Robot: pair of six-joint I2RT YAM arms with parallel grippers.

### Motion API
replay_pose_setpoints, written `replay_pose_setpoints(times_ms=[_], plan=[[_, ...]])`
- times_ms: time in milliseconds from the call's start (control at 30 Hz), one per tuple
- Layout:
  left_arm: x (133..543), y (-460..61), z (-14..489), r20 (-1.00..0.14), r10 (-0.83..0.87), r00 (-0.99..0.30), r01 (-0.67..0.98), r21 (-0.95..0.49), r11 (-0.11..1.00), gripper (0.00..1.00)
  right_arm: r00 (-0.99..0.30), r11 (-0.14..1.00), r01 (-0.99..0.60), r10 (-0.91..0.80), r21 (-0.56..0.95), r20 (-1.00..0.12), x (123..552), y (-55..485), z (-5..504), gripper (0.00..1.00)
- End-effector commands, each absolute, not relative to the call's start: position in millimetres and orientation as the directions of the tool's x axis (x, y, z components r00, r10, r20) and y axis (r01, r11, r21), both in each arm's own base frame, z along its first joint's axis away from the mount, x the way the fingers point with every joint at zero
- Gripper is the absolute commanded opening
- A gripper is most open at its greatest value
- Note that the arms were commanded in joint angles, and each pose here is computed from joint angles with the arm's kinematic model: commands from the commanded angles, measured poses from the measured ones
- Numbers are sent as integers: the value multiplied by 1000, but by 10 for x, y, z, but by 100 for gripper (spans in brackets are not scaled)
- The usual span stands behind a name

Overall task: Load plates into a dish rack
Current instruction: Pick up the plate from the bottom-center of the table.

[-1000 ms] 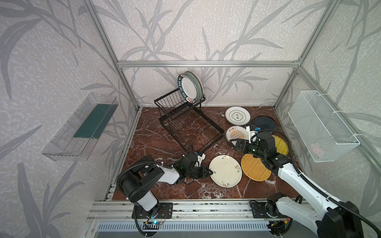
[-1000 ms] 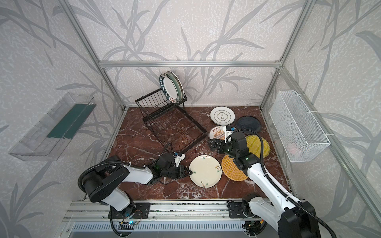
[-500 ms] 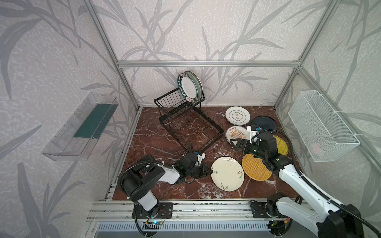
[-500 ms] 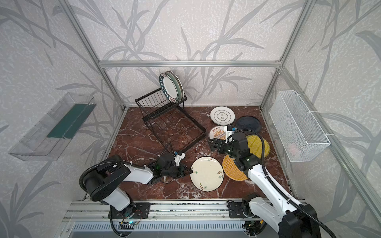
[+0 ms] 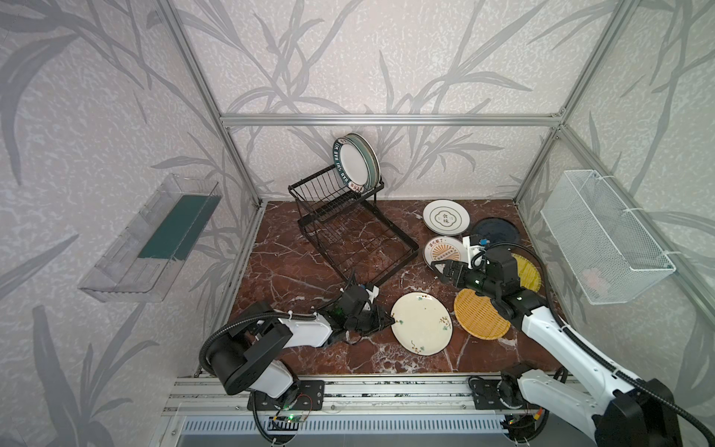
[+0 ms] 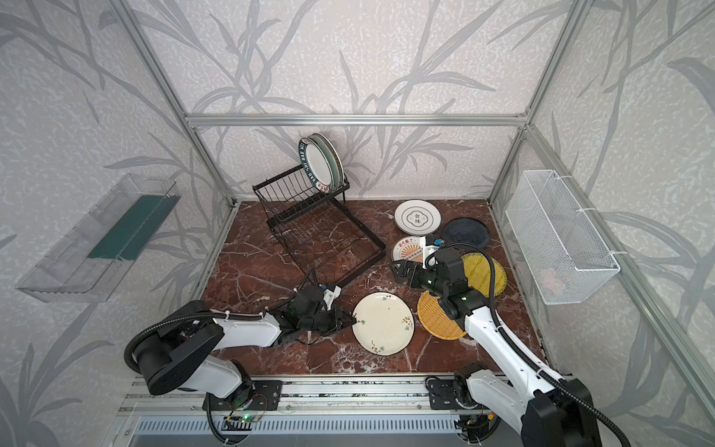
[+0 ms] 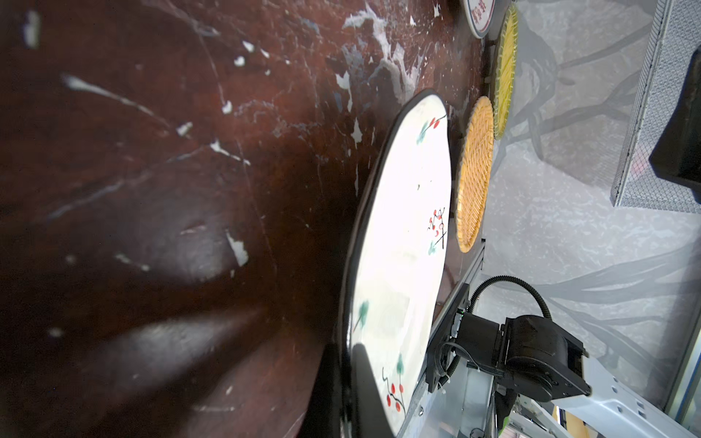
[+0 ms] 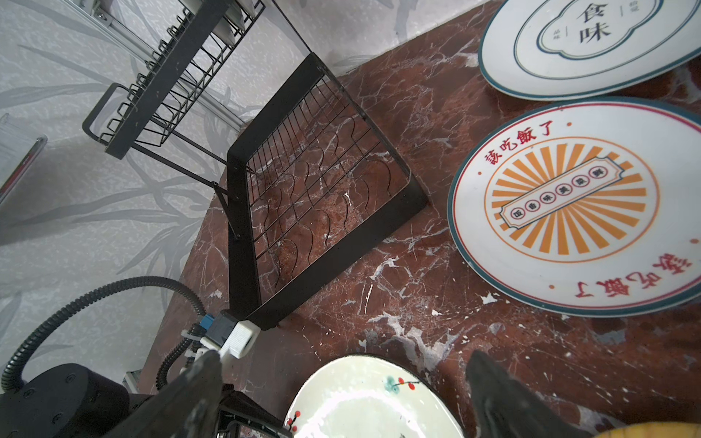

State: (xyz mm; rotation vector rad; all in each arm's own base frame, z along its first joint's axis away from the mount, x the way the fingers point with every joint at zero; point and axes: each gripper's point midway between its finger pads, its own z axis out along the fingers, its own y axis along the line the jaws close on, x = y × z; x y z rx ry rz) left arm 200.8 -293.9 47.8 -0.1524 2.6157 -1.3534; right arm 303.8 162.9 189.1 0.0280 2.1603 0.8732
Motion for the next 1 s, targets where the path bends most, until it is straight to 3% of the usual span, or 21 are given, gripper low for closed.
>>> replay_pose_setpoints(times_ms=[0, 600, 967], plan=[[2163, -3061, 807, -176, -198, -964, 49, -854, 518, 0, -674, 747, -277, 296, 604, -677, 3081, 1658, 1988, 99], [2283, -3135, 1351, -199, -268, -943, 75, -909, 410, 0, -677, 747, -260, 311, 612, -667, 3144, 1603, 1967, 99], [2433, -3167, 1724, -210, -354, -911, 91, -942, 324, 0, -651, 721, -178, 424, 670, -630, 3217, 1315, 2118, 99]])
